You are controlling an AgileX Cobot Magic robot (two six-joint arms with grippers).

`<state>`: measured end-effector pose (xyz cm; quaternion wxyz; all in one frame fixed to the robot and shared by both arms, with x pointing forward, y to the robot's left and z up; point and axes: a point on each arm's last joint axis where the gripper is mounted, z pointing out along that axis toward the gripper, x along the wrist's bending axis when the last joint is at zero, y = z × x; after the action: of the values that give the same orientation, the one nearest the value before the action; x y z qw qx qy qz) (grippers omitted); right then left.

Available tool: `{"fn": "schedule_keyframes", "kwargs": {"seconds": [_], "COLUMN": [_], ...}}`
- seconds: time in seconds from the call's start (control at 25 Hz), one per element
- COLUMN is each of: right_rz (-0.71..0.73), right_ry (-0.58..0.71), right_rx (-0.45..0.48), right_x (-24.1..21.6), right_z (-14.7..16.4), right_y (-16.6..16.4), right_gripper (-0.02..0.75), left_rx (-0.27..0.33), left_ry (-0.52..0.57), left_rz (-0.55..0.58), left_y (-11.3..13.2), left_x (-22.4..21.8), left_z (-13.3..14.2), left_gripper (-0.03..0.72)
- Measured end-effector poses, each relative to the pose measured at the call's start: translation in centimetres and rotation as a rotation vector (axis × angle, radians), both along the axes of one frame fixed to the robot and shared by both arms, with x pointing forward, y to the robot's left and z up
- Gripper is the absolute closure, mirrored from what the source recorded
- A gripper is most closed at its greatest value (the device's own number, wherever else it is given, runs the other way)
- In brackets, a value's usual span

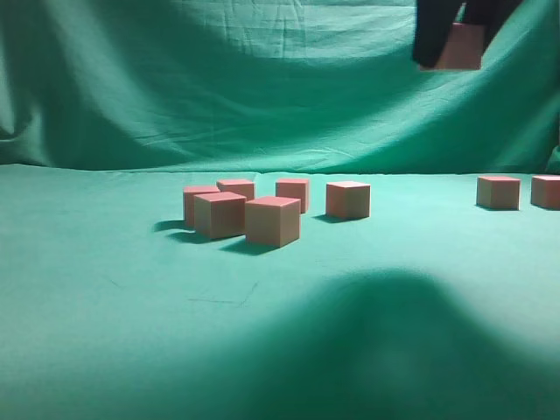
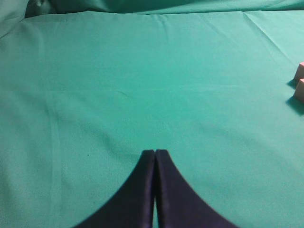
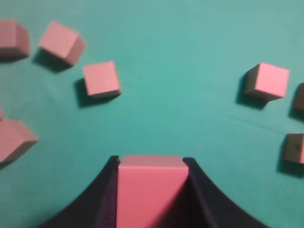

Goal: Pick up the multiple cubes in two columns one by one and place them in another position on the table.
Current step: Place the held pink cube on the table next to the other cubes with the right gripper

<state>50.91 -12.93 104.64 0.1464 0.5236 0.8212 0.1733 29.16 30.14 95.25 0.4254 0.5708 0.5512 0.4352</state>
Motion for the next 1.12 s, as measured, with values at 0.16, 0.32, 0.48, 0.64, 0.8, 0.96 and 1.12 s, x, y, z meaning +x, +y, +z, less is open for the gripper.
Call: {"fn": "schedule_keyframes", "kwargs": {"seconds": [0.16,0.32,0.48,0.64,0.8,0.96,1.12], "right_rz": [0.130,0.203,0.145,0.115,0.093,0.075,0.036], "right_ry": [0.044,0.040,0.074,0.111,0.142,0.154,0.156], "right_rx": [-0.035,-0.003,0.023,-0.009,-0.039,-0.038,-0.015], "right_x": [-3.0,-5.3,-5.9,-5.4,-4.8,-4.3,-4.0], "right_z": [-0.2,-0.2,-1.2,-3.0,-5.1,-6.7,-7.7], "right_y": [3.3,6.0,7.3,7.8,8.4,9.1,9.5], "right_gripper": [0.484,0.484,0.484,0.484,0.484,0.484,0.484], "left_rx": [0.000,0.000,0.000,0.000,0.000,0.000,0.000], "left_ry": [0.000,0.000,0.000,0.000,0.000,0.000,0.000], "left_rz": [0.000,0.000,0.000,0.000,0.000,0.000,0.000], "left_y": [0.0,0.0,0.0,0.0,0.0,0.0,0.0], "left_x": [0.0,0.0,0.0,0.0,0.0,0.0,0.0], "left_z": [0.0,0.0,0.0,0.0,0.0,0.0,0.0], "left_gripper": [0.688,0.688,0.688,0.688,0.688,0.688,0.688]}}
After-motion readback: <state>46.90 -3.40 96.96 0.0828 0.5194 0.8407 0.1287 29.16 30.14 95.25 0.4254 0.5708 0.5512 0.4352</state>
